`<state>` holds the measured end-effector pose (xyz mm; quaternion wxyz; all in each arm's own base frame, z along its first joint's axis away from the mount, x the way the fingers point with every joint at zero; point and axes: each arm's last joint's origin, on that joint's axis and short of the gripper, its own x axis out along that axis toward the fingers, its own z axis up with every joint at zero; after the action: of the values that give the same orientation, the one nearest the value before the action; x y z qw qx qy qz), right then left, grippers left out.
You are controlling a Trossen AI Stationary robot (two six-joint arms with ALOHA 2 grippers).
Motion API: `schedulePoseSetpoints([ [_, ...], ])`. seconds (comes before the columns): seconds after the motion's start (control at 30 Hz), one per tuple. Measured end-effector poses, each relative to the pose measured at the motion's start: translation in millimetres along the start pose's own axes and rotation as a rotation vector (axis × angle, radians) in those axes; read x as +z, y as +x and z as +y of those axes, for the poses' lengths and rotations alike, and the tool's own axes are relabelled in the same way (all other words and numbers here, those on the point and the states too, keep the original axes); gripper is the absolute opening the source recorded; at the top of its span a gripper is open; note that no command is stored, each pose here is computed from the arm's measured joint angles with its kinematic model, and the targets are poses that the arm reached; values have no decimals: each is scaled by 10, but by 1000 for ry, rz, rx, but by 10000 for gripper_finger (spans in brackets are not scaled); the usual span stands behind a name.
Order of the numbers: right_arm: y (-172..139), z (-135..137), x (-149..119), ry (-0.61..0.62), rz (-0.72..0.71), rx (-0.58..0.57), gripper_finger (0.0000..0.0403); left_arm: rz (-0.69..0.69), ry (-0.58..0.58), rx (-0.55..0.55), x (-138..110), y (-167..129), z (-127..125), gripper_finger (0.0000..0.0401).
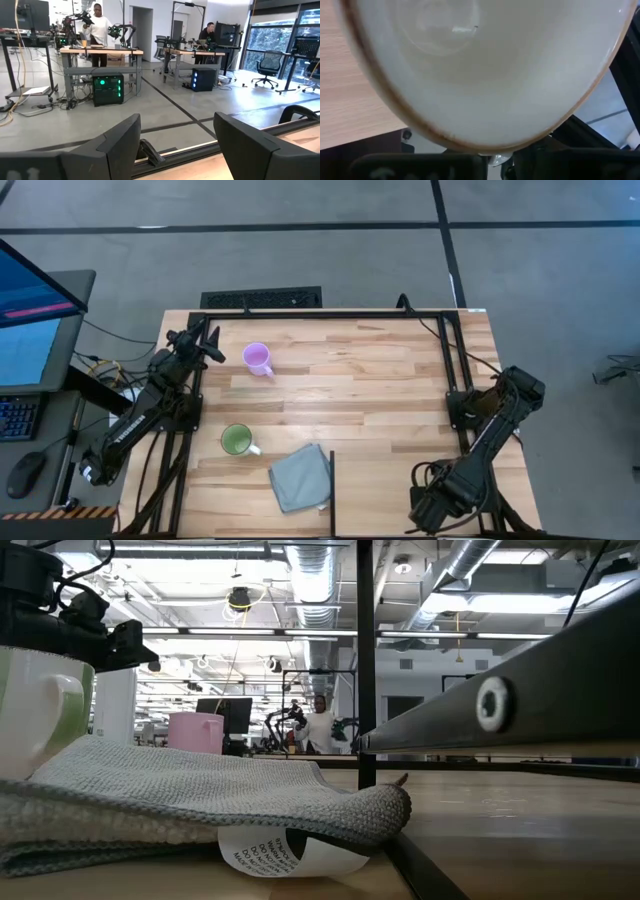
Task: Stack small to large cups/mugs on shelf
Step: Put the yellow mug on the shelf
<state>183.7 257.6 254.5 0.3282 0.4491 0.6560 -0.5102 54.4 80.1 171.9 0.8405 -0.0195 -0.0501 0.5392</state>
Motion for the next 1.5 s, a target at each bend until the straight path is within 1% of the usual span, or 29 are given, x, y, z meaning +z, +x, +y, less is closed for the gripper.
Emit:
schedulePoseSetpoints([
  [0.27,11,12,-5,-4,3,3,90,0,0,0,0,0,0,242],
  [1.27,13,13,-3,-14,0,6,93,0,0,1,0,0,0,242],
  [1.37,13,14,-4,-17,0,8,100,0,0,0,0,0,0,242],
  [1.5,21,22,-2,-25,-5,13,120,0,0,0,0,0,0,242],
])
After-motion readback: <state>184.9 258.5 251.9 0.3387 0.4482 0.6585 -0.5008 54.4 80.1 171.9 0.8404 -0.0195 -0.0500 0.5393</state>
